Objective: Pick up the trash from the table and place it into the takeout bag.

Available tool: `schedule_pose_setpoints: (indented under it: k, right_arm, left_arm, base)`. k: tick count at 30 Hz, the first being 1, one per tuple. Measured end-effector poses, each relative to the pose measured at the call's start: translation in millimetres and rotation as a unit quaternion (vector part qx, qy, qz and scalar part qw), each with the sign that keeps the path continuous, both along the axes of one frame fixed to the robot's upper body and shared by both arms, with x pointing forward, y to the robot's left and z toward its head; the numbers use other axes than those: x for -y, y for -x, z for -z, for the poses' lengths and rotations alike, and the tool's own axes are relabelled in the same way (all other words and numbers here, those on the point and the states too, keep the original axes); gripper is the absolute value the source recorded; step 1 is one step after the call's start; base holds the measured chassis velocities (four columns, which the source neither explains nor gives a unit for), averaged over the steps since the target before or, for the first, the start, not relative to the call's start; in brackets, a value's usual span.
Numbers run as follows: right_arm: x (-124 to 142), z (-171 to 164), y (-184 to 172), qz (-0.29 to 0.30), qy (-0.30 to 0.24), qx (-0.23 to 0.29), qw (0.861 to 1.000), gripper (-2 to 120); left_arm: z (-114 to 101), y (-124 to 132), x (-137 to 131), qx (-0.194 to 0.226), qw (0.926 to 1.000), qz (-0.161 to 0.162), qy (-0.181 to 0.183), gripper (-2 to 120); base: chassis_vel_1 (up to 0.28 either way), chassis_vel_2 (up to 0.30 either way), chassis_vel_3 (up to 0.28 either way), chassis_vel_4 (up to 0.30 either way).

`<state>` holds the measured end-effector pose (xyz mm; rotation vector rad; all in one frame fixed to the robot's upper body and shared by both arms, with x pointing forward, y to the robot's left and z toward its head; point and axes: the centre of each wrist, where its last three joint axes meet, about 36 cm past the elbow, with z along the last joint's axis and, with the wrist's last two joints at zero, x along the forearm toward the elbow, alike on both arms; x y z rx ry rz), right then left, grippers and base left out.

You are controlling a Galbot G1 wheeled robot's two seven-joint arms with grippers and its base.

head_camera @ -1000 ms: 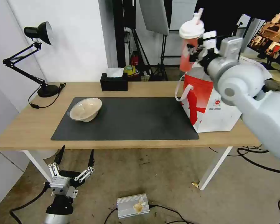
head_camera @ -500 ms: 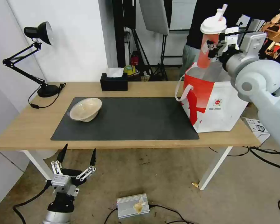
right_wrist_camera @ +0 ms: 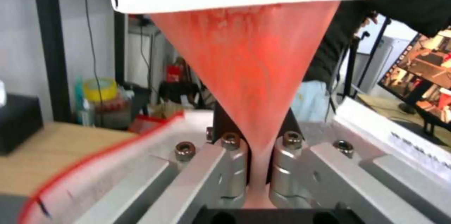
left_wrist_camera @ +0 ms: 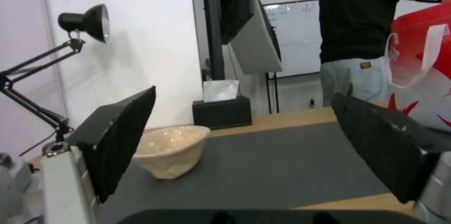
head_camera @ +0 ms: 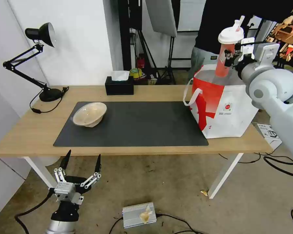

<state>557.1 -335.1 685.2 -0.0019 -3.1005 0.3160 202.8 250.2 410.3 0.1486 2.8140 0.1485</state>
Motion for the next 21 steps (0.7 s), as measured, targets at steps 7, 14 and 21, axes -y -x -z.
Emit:
schedule_pose_setpoints:
  k: [7, 14, 21]
  right_arm:
    - [23.5, 11.4, 0.0, -0.002, 0.035, -0.034, 0.999, 1]
    - [51.7, 0.7, 4.5, -0.02, 0.093, -0.087, 0.992, 1]
    - [71.9, -22.2, 4.3, -0.055, 0.15, -0.155, 0.975, 1]
  left_arm:
    - [-0.3, 0.8, 1.5, 0.002, 1.0, 0.001, 0.0, 100]
    - [-2.9, 1.4, 2.1, 0.004, 1.0, 0.004, -0.001, 100]
    - [-4.3, 3.9, 7.2, 0.008, 1.0, 0.004, 0.001, 100]
  base:
    - [0.0, 0.0, 0.0, 0.0]
    - [0.0, 0.0, 0.0, 0.0]
    - [0.0, 0.0, 0.0, 0.0]
